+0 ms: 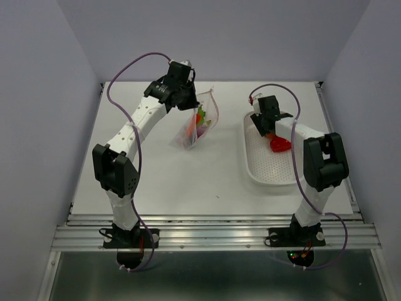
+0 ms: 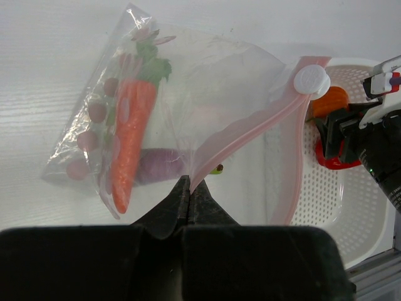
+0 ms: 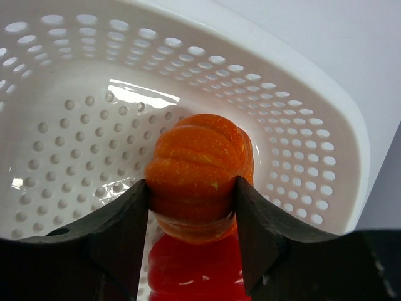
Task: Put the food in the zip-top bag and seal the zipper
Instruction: Pick up the fake vegetable from the bin.
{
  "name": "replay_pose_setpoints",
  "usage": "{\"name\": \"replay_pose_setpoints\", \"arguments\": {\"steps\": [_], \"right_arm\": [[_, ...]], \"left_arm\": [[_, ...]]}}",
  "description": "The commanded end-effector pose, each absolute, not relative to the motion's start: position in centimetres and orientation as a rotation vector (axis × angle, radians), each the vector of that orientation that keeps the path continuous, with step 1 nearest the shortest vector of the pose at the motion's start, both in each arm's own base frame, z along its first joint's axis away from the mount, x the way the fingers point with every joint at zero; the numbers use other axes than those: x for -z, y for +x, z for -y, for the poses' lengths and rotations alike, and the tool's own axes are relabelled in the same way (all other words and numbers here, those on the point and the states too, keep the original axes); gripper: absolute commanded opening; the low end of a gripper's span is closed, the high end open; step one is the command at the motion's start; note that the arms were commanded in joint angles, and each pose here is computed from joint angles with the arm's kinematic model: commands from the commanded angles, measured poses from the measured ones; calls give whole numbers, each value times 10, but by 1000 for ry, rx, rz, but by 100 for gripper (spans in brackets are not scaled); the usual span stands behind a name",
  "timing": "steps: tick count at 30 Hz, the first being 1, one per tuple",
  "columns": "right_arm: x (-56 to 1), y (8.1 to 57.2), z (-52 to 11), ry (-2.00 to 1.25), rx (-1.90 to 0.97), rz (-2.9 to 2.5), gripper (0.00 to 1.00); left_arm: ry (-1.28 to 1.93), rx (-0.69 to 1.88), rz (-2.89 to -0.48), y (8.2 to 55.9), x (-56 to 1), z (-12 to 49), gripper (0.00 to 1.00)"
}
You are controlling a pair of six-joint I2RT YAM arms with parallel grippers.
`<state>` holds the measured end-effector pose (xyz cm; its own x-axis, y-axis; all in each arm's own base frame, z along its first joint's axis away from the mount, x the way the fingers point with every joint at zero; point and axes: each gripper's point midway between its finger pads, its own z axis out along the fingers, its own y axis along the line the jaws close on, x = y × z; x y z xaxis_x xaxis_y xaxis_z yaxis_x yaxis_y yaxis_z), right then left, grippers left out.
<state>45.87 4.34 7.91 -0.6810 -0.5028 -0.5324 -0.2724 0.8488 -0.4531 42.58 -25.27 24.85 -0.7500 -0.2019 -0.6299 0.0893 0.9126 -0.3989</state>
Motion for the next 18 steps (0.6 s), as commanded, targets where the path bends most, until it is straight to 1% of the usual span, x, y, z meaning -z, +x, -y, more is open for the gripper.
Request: {"name": "replay_pose_setpoints", "arguments": {"steps": [1,2,4,5,6,11,12,14,15,18], "right_arm": [[-85,467,-40,-492,463,-2318,46],[-86,466,-40,-488,459,-2317,43],[-90,465,-41,-474,447,-2311,32],[-93,465,-42,-467,443,-2304,32],[-97,466,-43,-459,433,-2297,29],[-133,465,-47,-381,375,-2225,26],[-150,463,-49,-357,352,-2190,25],[-167,460,-56,-300,274,-2156,25],[-189,455,-63,-256,199,-2112,25],[-214,444,-77,-223,72,-2055,24]], "left_arm": [[-56,568,-2282,424,-278,252,0],[-58,569,-2282,424,-278,252,0],[-57,568,-2282,424,-278,252,0],[-57,568,-2282,424,-278,252,0],[-59,570,-2282,424,-278,252,0],[-57,577,-2282,424,-279,253,0],[-59,575,-2282,425,-279,253,0],[-57,577,-2282,425,-279,254,0],[-58,576,-2282,425,-279,254,0],[-58,574,-2281,426,-280,253,0]]}}
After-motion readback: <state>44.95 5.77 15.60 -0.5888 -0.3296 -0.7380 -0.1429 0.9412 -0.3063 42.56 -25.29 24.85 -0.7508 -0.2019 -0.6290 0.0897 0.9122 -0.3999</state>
